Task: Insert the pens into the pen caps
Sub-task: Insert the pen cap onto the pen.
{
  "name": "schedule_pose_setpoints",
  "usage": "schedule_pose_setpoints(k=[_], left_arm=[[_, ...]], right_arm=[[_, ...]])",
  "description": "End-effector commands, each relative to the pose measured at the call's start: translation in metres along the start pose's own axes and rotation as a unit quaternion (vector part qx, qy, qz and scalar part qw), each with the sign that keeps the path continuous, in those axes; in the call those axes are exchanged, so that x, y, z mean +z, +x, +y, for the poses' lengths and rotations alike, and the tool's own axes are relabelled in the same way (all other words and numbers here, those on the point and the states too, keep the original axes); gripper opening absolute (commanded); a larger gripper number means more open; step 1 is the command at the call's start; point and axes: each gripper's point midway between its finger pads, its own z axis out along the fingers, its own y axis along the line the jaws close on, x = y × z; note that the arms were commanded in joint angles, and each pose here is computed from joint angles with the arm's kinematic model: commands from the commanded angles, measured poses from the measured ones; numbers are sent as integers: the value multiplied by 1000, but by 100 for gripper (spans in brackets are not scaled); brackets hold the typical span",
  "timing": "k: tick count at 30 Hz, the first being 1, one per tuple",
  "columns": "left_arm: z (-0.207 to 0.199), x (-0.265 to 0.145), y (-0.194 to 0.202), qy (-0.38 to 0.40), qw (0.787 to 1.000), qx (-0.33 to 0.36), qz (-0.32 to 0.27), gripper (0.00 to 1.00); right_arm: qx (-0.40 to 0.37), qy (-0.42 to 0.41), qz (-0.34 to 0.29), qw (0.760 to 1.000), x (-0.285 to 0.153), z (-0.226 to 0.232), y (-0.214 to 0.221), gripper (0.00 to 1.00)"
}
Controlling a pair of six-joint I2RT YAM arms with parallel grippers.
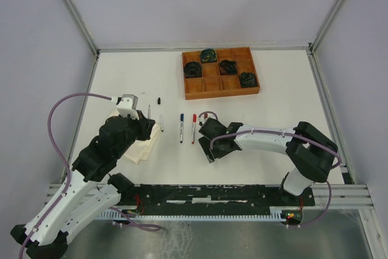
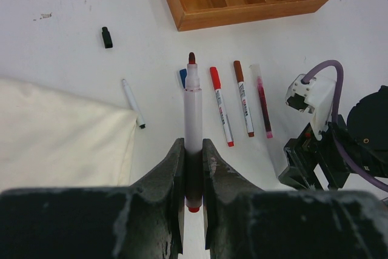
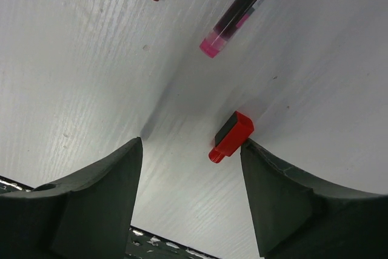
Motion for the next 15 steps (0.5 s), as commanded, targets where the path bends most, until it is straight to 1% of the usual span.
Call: schedule_pose_setpoints(k=[1,5,10,15], left_arm=[[-4,0,-10,5,1000,-18,-18,3],[-5,0,-10,6,1000,-18,-18,3],[-4,1,-9,5,1000,-18,-17,3],[-5,1,-10,6,1000,-18,-17,3]], right_arm=[[-6,17,3,1000,7,-11,-4,73],[2,18,2,1000,8,-16,-8,67],[10,24,5,1000,10,-21,-9,52],[15,29,10,999,13,-23,-6,42]])
